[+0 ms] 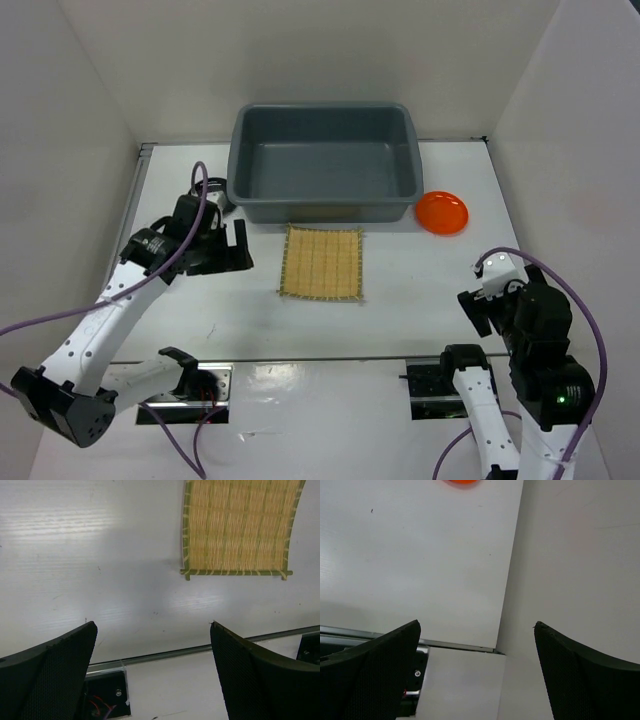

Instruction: Place the mixed dishes into the plastic bin

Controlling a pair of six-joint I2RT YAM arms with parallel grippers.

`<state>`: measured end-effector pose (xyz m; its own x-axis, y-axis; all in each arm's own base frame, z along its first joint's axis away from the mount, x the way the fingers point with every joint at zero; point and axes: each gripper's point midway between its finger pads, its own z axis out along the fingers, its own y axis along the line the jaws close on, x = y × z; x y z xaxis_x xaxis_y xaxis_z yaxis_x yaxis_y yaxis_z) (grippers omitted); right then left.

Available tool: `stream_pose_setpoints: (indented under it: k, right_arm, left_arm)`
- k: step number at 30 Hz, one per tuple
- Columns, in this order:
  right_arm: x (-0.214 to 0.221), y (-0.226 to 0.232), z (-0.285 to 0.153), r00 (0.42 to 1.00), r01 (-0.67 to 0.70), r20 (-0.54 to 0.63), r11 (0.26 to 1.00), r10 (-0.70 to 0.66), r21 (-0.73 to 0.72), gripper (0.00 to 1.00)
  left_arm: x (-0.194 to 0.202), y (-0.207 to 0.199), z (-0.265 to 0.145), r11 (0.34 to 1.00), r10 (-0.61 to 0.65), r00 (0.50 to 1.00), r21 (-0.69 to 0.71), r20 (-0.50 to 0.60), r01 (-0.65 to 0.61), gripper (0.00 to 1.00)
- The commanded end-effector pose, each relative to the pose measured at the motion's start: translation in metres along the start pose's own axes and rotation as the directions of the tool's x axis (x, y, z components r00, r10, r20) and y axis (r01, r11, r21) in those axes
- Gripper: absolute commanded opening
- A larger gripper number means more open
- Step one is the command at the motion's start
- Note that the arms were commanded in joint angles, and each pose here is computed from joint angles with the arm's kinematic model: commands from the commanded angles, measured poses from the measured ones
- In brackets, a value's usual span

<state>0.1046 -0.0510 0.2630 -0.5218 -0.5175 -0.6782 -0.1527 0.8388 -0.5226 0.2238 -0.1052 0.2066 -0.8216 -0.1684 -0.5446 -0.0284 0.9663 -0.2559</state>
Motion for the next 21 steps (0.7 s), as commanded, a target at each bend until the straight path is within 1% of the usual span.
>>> stream_pose_setpoints:
  k: [1,2,3,4,5,7,8,9,11,12,13,14,15,16,17,18,19,20,21]
  right_arm:
    - [-0.019,-0.015,-0.01,0.996,0.041,0.075,0.998,-0.044,0.045,0.99]
    - [-0.028,-0.017,-0.009,0.992,0.035,0.116,0.998,-0.041,0.05,0.99]
    - [-0.036,-0.018,-0.009,0.988,0.032,0.147,0.998,-0.039,0.053,0.99]
    - [-0.041,-0.019,-0.004,0.987,0.002,0.16,0.998,-0.011,0.057,0.99]
    - [-0.054,-0.026,-0.002,0.977,-0.028,0.211,0.996,0.009,0.085,0.99]
    - [-0.059,-0.025,0.014,0.974,-0.07,0.222,0.994,0.051,0.08,0.99]
    - [-0.062,-0.027,0.027,0.977,-0.082,0.204,0.993,0.062,0.088,0.99]
    - [-0.063,-0.036,0.042,0.977,-0.107,0.2,0.984,0.077,0.141,0.99]
    - [-0.065,-0.041,0.059,0.976,-0.13,0.196,0.976,0.095,0.175,0.99]
    - [-0.072,-0.044,0.064,0.966,-0.153,0.233,0.97,0.107,0.189,0.99]
    - [-0.079,-0.042,0.064,0.956,-0.169,0.268,0.971,0.119,0.171,0.99]
    - [-0.085,-0.037,0.069,0.944,-0.205,0.29,0.97,0.16,0.134,0.99]
    - [-0.103,-0.033,0.069,0.915,-0.226,0.36,0.97,0.182,0.084,0.99]
    - [-0.111,-0.031,0.073,0.897,-0.253,0.387,0.966,0.213,0.057,0.99]
    - [-0.121,-0.031,0.075,0.864,-0.317,0.419,0.948,0.278,0.024,0.99]
    - [-0.126,-0.027,0.086,0.856,-0.34,0.412,0.94,0.312,-0.006,0.99]
    - [-0.139,-0.027,0.088,0.827,-0.363,0.447,0.931,0.341,-0.039,0.99]
    - [-0.144,-0.024,0.092,0.806,-0.399,0.445,0.914,0.389,-0.077,0.99]
    - [-0.146,-0.02,0.099,0.804,-0.407,0.434,0.908,0.407,-0.099,0.99]
  left_arm:
    - [0.011,-0.019,0.016,0.996,-0.03,0.999,0.078,-0.04,0.033,1.0]
    - [0.013,-0.023,0.027,0.995,-0.013,0.998,0.093,-0.058,0.019,1.0]
    - [0.026,-0.03,0.034,0.99,0.008,0.994,0.138,-0.106,0.007,1.0]
    - [0.023,-0.039,0.041,0.986,0.019,0.994,0.168,-0.106,-0.001,1.0]
    - [0.027,-0.043,0.045,0.982,0.021,0.992,0.19,-0.126,0.003,1.0]
    - [0.022,-0.052,0.052,0.978,0.017,0.992,0.21,-0.125,0.01,1.0]
    - [0.021,-0.055,0.051,0.974,0.018,0.992,0.225,-0.123,0.01,1.0]
    - [0.019,-0.059,0.051,0.972,0.02,0.992,0.234,-0.128,0.011,1.0]
    - [0.012,-0.067,0.049,0.968,0.029,0.994,0.252,-0.11,0.0,1.0]
    - [0.011,-0.065,0.05,0.97,0.027,0.994,0.243,-0.105,-0.001,1.0]
    - [0.008,-0.064,0.048,0.972,0.026,0.995,0.233,-0.095,-0.003,1.0]
    - [0.007,-0.064,0.048,0.973,0.026,0.995,0.233,-0.095,-0.003,1.0]
    - [0.004,-0.061,0.048,0.976,0.031,0.997,0.218,-0.074,-0.015,1.0]
    - [0.002,-0.06,0.045,0.977,0.03,0.998,0.214,-0.058,-0.017,1.0]
    - [0.006,-0.056,0.048,0.98,0.019,0.997,0.199,-0.068,-0.005,1.0]
    - [0.002,-0.057,0.046,0.979,0.017,0.999,0.203,-0.043,-0.008,1.0]
    - [0.004,-0.053,0.046,0.982,0.006,0.999,0.19,-0.043,0.003,1.0]
    - [0.008,-0.052,0.049,0.983,-0.007,0.998,0.184,-0.054,0.017,1.0]
    - [0.006,-0.05,0.049,0.985,-0.009,0.999,0.172,-0.048,0.017,1.0]
